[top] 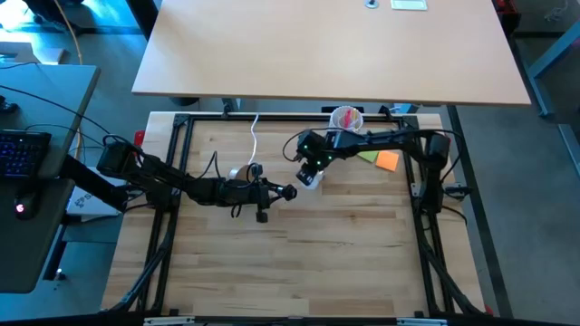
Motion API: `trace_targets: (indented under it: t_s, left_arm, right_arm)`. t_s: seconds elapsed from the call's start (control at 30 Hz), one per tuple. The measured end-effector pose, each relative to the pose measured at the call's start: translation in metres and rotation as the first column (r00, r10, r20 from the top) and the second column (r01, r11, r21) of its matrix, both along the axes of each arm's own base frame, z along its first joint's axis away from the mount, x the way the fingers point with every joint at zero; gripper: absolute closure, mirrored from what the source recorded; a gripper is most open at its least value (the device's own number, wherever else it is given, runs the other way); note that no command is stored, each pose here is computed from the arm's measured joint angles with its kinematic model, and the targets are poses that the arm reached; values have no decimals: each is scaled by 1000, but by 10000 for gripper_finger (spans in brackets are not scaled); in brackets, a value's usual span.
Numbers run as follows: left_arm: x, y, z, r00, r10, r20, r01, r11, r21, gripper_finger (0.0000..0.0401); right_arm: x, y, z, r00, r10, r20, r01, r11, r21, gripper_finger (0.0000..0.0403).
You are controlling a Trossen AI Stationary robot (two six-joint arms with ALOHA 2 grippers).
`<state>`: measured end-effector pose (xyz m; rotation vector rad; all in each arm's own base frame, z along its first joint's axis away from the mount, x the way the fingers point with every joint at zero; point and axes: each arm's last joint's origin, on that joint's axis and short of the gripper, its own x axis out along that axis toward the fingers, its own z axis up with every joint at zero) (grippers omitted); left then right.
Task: Screw lightbulb
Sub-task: Insert the white lightbulb into the desk lamp
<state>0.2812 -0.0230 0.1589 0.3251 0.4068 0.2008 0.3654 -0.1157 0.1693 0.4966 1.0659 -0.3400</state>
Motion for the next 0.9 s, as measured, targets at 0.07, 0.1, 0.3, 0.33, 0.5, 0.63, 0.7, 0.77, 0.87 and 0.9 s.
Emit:
trace_targets:
  t_s: [0.07,0.1,0.3,0.33,0.5,0.63,0.7,0.77,0.87,0.9]
  left_arm:
    - [0,0,0,1000,0,0,0,1000,0,268]
    - [0,0,0,1000,0,0,0,1000,0,268]
    - [0,0,0,1000,2,-1,-2,1000,-4,268]
    - [0,0,0,1000,3,0,-3,1000,-6,268]
    - [0,-1,0,1000,-4,-1,4,1000,-8,268]
    - [0,-1,0,1000,-7,2,7,1000,-10,268]
    - [0,-1,0,1000,-7,6,7,1000,-10,268]
    - [0,-1,1,1000,-10,14,10,1000,-12,268]
    - [1,-1,2,1000,-11,28,11,1000,-10,268]
    - [1,0,2,1000,-11,29,11,1000,-6,268]
  right_arm:
    - [-1,5,5,1000,23,0,-23,1000,-2,305]
    - [-2,8,10,1000,28,2,-28,1000,-7,305]
    - [-15,33,42,999,51,-19,-53,995,-83,305]
    - [-18,39,46,998,61,-26,-63,994,-87,305]
    - [-35,60,41,996,52,-68,-59,992,-114,305]
    - [-40,58,22,998,-58,-33,50,978,-200,305]
    - [-38,55,16,998,-66,26,70,975,-209,305]
    - [-35,51,15,993,-75,96,94,972,-215,305]
    - [-28,42,14,979,-77,190,113,976,-187,305]
    - [-26,38,13,976,-71,204,105,982,-160,305]
